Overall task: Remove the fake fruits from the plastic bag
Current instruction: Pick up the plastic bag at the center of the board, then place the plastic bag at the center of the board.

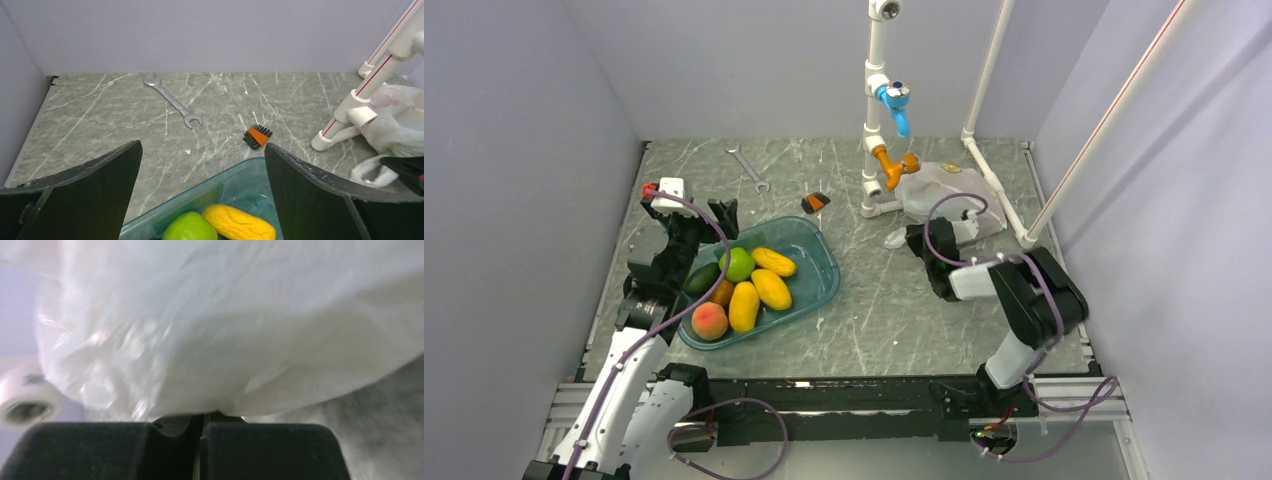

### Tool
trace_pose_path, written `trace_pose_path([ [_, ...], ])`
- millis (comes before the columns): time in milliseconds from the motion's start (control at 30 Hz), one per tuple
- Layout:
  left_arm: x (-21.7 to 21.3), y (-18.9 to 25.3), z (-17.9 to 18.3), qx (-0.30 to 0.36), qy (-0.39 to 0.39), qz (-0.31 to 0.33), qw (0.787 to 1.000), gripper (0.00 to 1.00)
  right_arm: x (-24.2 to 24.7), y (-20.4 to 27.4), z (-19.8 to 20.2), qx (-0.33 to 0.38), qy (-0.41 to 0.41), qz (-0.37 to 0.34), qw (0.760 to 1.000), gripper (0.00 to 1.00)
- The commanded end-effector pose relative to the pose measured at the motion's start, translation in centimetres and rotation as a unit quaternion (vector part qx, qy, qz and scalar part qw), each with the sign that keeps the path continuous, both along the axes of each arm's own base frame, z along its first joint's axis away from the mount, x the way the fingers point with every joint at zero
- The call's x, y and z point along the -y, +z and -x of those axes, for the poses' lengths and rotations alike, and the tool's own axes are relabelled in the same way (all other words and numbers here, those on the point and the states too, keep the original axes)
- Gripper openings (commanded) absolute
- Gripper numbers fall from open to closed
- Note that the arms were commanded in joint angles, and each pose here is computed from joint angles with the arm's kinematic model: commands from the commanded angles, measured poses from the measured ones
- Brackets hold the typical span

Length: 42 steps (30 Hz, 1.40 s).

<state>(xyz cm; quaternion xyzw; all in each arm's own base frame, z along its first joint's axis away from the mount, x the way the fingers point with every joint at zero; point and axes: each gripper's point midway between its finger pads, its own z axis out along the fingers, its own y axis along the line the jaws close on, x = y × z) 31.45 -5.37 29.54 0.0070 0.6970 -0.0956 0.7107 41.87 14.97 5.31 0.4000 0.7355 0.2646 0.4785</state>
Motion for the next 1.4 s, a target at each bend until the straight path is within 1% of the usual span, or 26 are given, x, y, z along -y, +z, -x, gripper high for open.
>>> trace_pose_path([
  [0, 0.5, 3.1, 0.1, 0.041, -0.015, 0.014, 0.999, 0.99, 1.6, 6.3, 2.6, 0.076, 0.001, -0.005, 0.997, 0.0],
  [200, 0.8, 3.3, 0.3, 0.043, -0.022, 0.02, 0.999, 0.99, 4.6, 9.9, 8.4, 0.055, -0.023, -0.014, 0.998, 0.0],
  [233, 0.9, 3.4, 0.4, 0.045, -0.024, 0.022, 0.998, 0.99, 5.1, 11.1, 9.2, 0.063, -0.026, -0.017, 0.998, 0.0],
  [300, 1.0, 3.5, 0.4, 0.047, -0.028, 0.025, 0.998, 0.99, 5.7, 12.2, 10.5, 0.054, -0.029, -0.014, 0.998, 0.0],
  [400, 1.3, 3.3, 0.4, 0.042, -0.034, 0.027, 0.998, 0.99, 5.9, 14.1, 12.2, 0.045, -0.009, -0.002, 0.999, 0.0],
  [567, 1.4, 3.1, 0.3, 0.037, -0.037, 0.026, 0.998, 0.99, 4.2, 19.3, 14.2, 0.087, 0.058, -0.028, 0.994, 0.0],
  [633, 1.4, 3.0, 0.2, 0.034, -0.037, 0.026, 0.998, 1.0, 4.0, 21.4, 15.2, 0.102, 0.071, -0.045, 0.991, 0.0],
  [767, 1.6, 3.0, 0.1, 0.032, -0.042, 0.025, 0.998, 0.99, 3.0, 26.3, 17.0, 0.148, 0.106, -0.091, 0.979, 0.0],
  [833, 1.7, 2.9, 0.0, 0.029, -0.044, 0.025, 0.998, 0.99, 2.2, 27.6, 17.7, 0.155, 0.128, -0.12, 0.972, 0.0],
  [900, 1.7, 2.9, -0.1, 0.028, -0.044, 0.025, 0.998, 0.99, 1.9, 28.4, 17.8, 0.163, 0.134, -0.132, 0.969, 0.0],
  [1000, 1.9, 2.7, -0.2, 0.023, -0.049, 0.024, 0.998, 0.99, 1.9, 26.5, 16.7, 0.137, 0.119, -0.131, 0.975, 0.0],
  [1133, 2.4, 2.3, -0.3, 0.015, -0.061, 0.02, 0.998, 0.99, 1.1, 23.1, 14.3, 0.104, 0.13, -0.069, 0.984, 0.0],
  [1200, 3.0, 2.3, -0.4, 0.009, -0.074, 0.015, 0.997, 0.99, -0.1, 21.3, 13.5, 0.086, 0.17, -0.03, 0.981, 0.0],
  [1233, 3.4, 2.1, -0.5, 0.004, -0.084, 0.011, 0.996, 0.99, -0.9, 20.0, 13.0, 0.069, 0.196, -0.009, 0.978, 0.03],
  [1267, 3.8, 2.0, -0.6, -0.001, -0.093, 0.008, 0.996, 0.99, -1.4, 19.5, 12.9, 0.063, 0.22, 0.014, 0.973, 0.11],
  [1333, 4.6, 1.7, -0.7, -0.01, -0.113, 0.003, 0.994, 0.99, -2.2, 16.7, 12.7, 0.022, 0.268, 0.06, 0.961, 0.26],
  [1367, 5.1, 1.7, -0.7, -0.012, -0.126, 0.001, 0.992, 0.99, -2.3, 15.2, 12.9, -0.004, 0.286, 0.082, 0.955, 0.31],
])
